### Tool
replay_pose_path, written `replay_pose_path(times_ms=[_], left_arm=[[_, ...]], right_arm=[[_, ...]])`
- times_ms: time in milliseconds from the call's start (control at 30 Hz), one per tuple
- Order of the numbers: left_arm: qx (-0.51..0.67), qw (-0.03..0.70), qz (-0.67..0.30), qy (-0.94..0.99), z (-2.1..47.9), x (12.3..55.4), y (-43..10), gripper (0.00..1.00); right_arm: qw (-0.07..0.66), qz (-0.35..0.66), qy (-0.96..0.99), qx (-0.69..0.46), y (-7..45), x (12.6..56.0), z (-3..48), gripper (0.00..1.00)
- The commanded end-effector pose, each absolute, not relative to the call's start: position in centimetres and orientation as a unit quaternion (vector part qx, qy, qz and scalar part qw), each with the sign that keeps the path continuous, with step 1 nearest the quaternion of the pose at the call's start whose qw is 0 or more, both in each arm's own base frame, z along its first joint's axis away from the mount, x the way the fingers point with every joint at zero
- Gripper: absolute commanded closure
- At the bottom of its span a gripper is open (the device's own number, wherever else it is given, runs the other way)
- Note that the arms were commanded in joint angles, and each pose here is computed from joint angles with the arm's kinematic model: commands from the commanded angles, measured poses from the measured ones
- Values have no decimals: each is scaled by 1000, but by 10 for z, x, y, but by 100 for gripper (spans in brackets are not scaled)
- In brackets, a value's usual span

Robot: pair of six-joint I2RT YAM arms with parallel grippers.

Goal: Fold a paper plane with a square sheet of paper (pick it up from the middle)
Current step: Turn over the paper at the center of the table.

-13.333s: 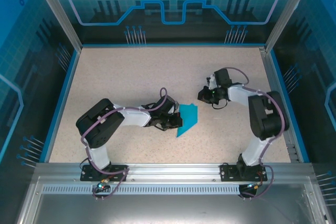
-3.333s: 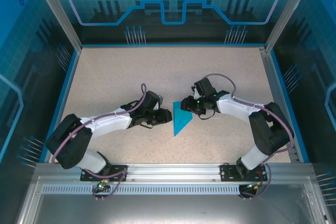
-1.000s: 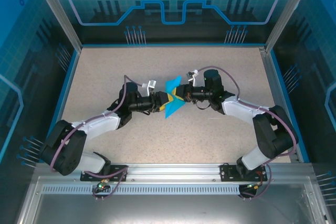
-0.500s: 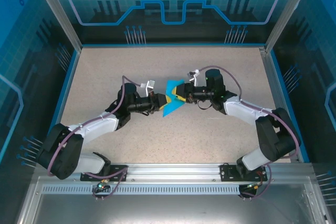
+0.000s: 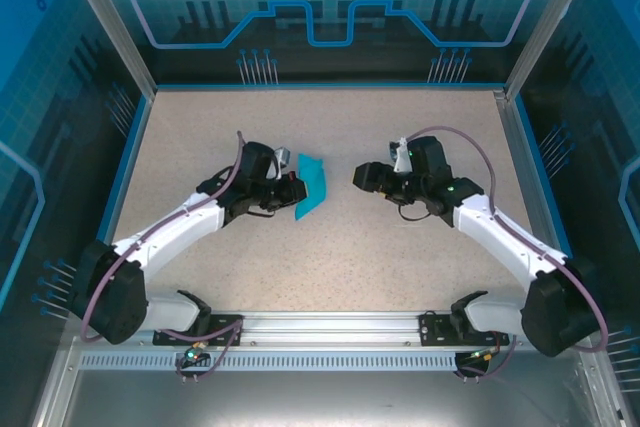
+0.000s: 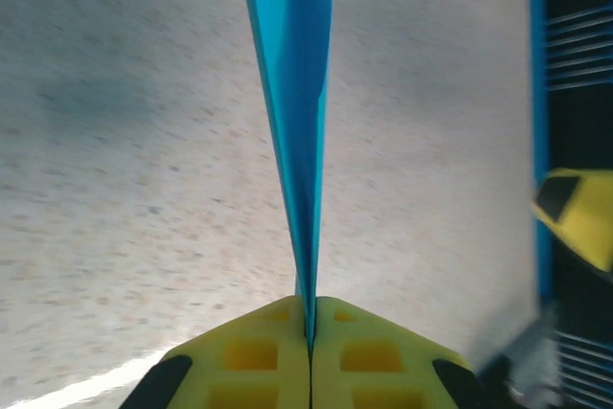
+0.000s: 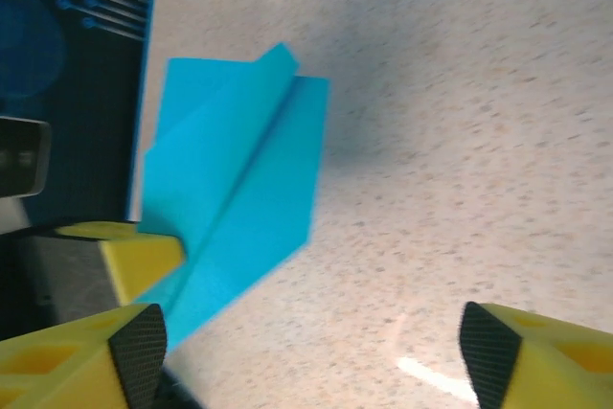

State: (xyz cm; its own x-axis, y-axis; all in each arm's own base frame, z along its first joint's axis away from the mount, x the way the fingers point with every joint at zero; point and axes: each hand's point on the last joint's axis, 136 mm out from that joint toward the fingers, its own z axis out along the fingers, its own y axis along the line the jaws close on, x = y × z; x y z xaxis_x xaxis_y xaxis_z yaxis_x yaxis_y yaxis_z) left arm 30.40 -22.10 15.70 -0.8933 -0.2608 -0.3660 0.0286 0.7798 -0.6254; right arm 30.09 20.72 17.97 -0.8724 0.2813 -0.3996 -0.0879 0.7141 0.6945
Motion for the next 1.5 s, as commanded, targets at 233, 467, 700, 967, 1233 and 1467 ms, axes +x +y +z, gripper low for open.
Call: replay_pose_path(times_ms=[233,467,700,967,1233,1467], left_arm=[[19,261,116,958,145,307,-144,94],[53,229,238,942,120,317,-152,92],[78,208,251,942,80,324,-189,89],[76,175,97,977,52,318,-248,64],[45,220,-65,972,110,326,-268,27],[-83,223,-182,954,126,329,-207,13]], right_arm=[[274,239,928,86,151,281,152,1],[266,206,936,100,137,275,142,1],[259,192,940,116,129,271,133,1],[269,189,938,115,125,268,133,1],[241,187,948,89,142,273,132,1],[247,211,945,25,215,281,141,0]])
